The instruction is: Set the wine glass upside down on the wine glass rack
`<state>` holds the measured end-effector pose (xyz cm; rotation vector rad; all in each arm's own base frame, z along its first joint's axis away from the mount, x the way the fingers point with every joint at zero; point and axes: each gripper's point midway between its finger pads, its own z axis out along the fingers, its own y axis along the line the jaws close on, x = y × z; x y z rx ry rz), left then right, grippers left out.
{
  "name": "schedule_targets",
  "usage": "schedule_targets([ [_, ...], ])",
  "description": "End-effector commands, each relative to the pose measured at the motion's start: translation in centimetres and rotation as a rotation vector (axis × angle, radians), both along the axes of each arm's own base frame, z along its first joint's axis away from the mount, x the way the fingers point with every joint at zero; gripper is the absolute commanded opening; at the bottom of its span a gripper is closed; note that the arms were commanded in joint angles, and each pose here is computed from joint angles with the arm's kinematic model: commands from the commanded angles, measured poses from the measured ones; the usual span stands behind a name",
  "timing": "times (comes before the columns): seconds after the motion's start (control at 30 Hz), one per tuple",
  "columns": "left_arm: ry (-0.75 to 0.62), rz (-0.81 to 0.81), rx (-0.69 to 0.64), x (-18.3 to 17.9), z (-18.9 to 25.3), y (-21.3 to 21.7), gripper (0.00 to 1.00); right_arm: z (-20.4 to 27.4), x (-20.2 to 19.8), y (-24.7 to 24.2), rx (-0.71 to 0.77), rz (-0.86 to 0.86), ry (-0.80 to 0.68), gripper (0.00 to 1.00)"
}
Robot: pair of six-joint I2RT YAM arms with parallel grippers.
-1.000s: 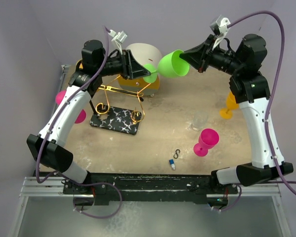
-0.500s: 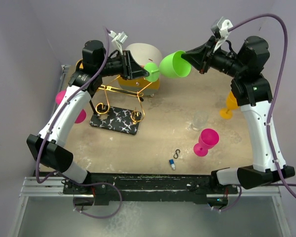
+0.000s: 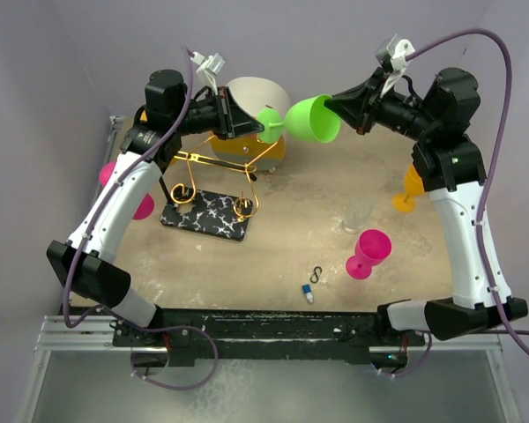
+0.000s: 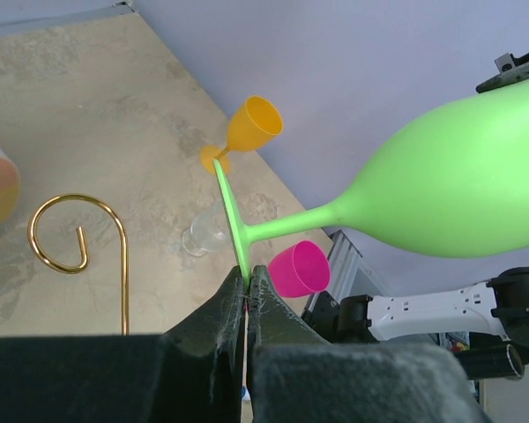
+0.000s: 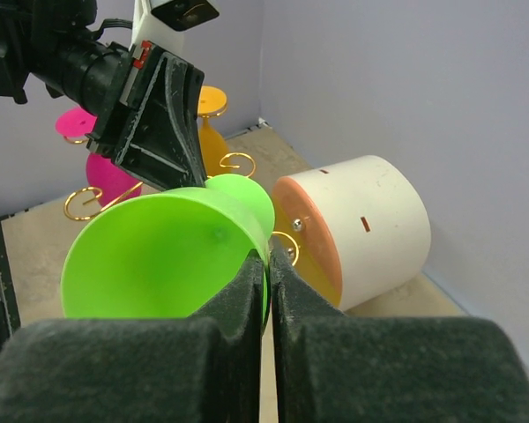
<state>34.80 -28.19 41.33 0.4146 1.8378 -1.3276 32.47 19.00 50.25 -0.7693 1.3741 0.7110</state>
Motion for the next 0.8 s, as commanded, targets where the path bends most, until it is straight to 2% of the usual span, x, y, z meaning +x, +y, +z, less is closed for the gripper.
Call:
schedule_targets([
  [0.0,-0.132,0.001,-0.016,-0.7,3.3,0.2,0.00,1.2,-1.1,0.0,0.006,0.008,-0.056,0.07],
  [0.13,-0.162,0.033,0.000,-0.5,3.7,1.2,0.00,1.2,-1.9,-0.2,-0.013,0.011,-0.072,0.25],
  [0.37,-0.171,0.099,-0.023,0.4,4.5,4.9,0.00,1.5,-3.1,-0.8,-0.050,0.000,-0.105,0.66],
  [0.4,-0.166,0.109,-0.028,0.6,4.6,5.4,0.00,1.6,-3.3,-0.9,-0.054,0.000,-0.108,0.77],
  [0.47,-0.173,0.134,-0.030,0.8,4.8,6.5,0.00,1.7,-3.5,-1.0,-0.059,-0.002,-0.113,0.85],
  [0.6,-0.252,0.237,0.026,1.4,5.5,9.1,0.00,1.9,-3.7,-1.4,-0.069,-0.022,-0.124,0.88],
  [0.77,-0.411,0.424,0.190,2.0,7.2,12.8,0.00,2.2,-2.4,-3.4,-0.076,-0.170,-0.132,0.88],
])
